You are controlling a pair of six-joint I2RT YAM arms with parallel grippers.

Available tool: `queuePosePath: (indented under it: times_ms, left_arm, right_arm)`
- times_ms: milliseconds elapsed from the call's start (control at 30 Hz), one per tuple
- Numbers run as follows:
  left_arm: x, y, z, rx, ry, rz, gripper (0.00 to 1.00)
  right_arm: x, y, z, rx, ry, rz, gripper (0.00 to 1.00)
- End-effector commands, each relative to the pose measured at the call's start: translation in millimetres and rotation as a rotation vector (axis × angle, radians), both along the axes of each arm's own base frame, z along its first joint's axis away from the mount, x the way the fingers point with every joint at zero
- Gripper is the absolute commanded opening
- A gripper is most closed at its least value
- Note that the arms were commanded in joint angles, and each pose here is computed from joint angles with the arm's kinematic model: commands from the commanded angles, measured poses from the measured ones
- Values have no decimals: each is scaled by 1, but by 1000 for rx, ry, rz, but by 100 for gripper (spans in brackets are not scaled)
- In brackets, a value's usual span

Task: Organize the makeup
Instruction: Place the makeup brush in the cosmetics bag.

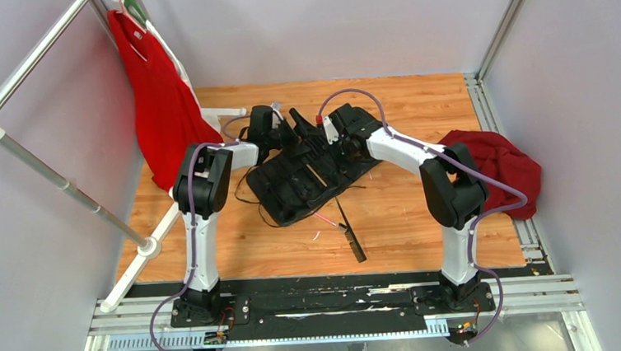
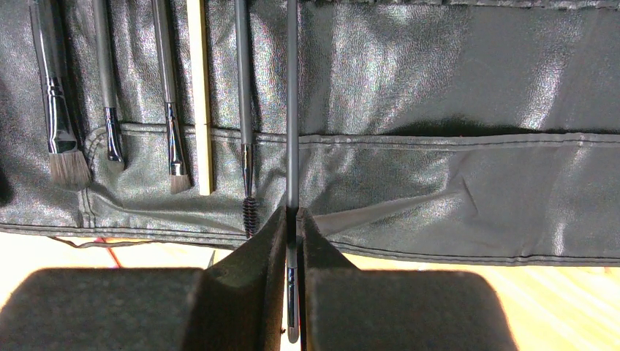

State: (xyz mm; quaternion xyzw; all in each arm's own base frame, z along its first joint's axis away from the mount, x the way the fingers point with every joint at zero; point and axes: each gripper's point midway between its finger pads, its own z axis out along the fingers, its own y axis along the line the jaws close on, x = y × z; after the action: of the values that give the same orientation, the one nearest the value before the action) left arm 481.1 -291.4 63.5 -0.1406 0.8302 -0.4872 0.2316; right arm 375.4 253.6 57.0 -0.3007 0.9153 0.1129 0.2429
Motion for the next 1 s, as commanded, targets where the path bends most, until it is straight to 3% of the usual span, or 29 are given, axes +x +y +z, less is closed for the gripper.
queuePosePath:
  times_ms: [0, 967]
  left_arm:
    - [-13, 4, -34, 2, 111, 2, 98]
    - [-9, 11, -35, -8, 123, 26, 98]
  right_arm:
    - [-1, -3, -2, 15, 10, -18, 1]
    - [-9, -5, -7, 20, 24, -19, 1]
